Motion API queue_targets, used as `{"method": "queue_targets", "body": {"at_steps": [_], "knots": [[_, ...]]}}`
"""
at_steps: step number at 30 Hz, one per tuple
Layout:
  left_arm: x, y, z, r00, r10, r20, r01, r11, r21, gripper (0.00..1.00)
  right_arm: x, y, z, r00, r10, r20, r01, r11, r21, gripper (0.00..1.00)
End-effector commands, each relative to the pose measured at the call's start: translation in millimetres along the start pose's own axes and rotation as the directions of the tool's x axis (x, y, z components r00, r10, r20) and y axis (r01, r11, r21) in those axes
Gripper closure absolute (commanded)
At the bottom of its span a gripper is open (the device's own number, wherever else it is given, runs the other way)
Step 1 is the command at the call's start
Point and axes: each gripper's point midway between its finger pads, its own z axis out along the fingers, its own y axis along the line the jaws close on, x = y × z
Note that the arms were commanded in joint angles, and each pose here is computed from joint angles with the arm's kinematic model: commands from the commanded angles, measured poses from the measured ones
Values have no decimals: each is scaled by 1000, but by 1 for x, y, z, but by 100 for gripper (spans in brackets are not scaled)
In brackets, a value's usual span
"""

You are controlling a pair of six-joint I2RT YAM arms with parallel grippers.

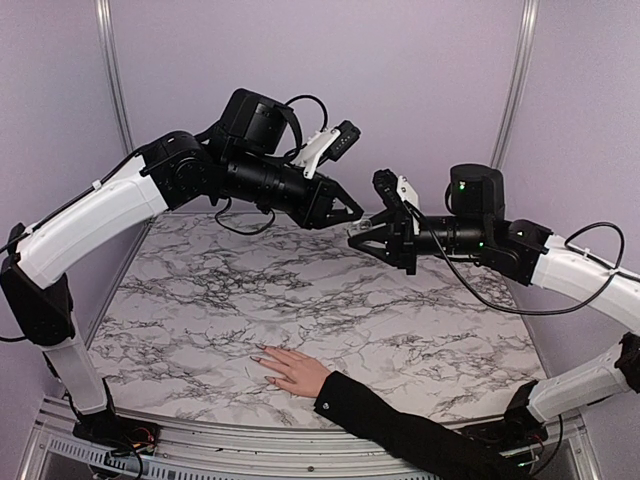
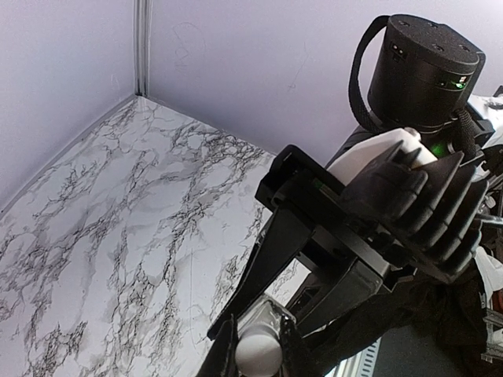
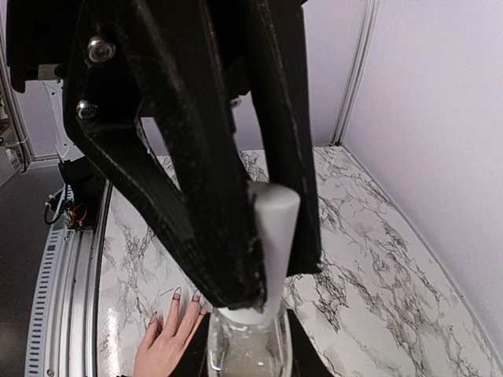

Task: Paint the nails
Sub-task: Close the nail polish bottle.

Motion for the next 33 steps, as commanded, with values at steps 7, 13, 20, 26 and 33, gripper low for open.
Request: {"method": "queue_targets", "body": {"at_steps": [7,13,20,26,33], "knots": [[31,3,12,996,32,-87,-31,1000,4,98,-67,3,-10,975,-83,206,86,996,-6,100],[32,-2,7,992,81,-93,-78,996,31,95,-84,8,-13,955,-104,276,118,992,-35,100],[17,-8,-5,994,89,-62,-86,995,44,80,-88,15,-17,950,-112,293,134,989,-57,100],[-20,-4,-25,998,56,40,-55,998,-24,54,-84,14,-17,952,-101,290,122,991,-56,100],[-58,-7,-60,975,22,223,-11,999,-48,39,-77,-5,-19,957,-36,289,29,999,28,100]]}}
